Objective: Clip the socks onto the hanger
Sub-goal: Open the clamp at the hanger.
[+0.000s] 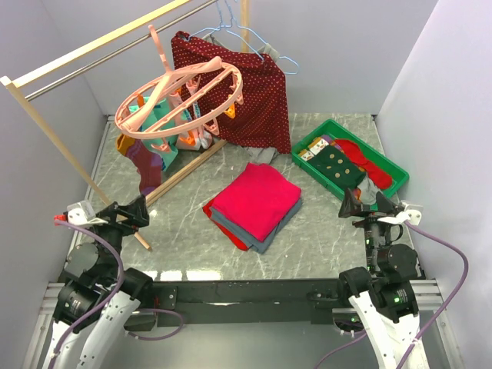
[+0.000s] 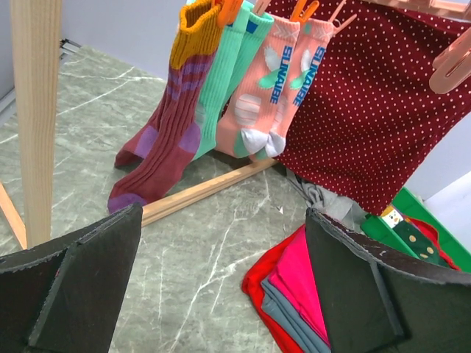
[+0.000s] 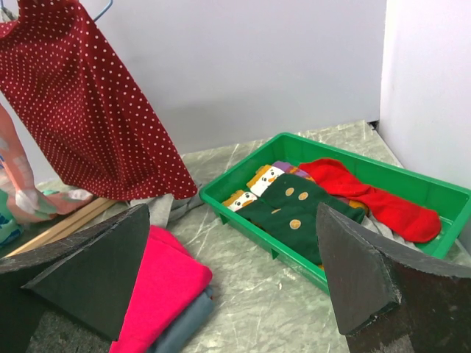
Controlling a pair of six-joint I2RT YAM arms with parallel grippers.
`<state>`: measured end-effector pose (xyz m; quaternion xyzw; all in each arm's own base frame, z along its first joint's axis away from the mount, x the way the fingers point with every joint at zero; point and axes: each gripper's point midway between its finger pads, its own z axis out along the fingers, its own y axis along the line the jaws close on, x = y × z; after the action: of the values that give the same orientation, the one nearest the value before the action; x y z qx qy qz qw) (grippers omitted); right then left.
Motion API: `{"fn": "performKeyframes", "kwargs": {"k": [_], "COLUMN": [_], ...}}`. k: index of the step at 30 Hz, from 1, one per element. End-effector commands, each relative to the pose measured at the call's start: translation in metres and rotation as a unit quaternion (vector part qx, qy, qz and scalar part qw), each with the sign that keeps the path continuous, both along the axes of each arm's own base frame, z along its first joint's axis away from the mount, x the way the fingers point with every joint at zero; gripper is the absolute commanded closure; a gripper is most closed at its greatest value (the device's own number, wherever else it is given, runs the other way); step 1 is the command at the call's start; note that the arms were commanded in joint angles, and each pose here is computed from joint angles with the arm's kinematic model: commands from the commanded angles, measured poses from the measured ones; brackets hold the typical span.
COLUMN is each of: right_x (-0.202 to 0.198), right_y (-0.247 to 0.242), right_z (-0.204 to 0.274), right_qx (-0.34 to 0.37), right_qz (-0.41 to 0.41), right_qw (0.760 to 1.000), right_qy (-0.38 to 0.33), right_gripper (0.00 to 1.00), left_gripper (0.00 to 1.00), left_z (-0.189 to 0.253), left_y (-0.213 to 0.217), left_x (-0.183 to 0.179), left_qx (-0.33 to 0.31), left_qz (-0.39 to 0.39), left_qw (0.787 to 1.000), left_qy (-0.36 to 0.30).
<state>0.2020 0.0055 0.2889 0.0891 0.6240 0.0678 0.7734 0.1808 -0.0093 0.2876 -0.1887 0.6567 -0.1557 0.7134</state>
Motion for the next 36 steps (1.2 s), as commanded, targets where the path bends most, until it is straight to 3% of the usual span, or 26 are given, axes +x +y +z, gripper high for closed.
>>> {"fn": "performKeyframes", "kwargs": {"k": [1, 10, 21, 30, 36], "right_x": [-0.014, -0.015, -0.014, -0.013, -0.012], "right_y": [0.000, -0.001, -0.001, -0.001, 0.003], "right_z": [0.017, 0.017, 0.016, 0.014, 0.014], "right_qx": [0.011, 0.012, 0.011, 0.009, 0.006], "right_qz": [0.009, 0.009, 0.007, 0.008, 0.016], "right_qw": [0.999, 0.999, 0.999, 0.999, 0.999], "right_qy": [-0.044, -0.044, -0.042, -0.040, -0.040], "right_gripper": [0.00, 0.00, 0.00, 0.00, 0.00], "left_gripper": [0.04, 0.04, 0.04, 0.04, 0.04], "left_z": [0.011, 0.035, 0.059, 0.090, 0.115], "left_y": [-0.006, -0.023, -0.066, -0.083, -0.071], "left_x": [-0.003, -0.014, -0.021, -0.002, 0.011], "left_qx": [0.003, -0.009, -0.007, -0.041, -0.050], "left_qz": [-0.021, -0.079, -0.194, -0.209, -0.164], "left_qw": [1.000, 0.996, 0.981, 0.976, 0.985], "left_qy": [-0.008, -0.030, 0.002, 0.037, 0.027]}}
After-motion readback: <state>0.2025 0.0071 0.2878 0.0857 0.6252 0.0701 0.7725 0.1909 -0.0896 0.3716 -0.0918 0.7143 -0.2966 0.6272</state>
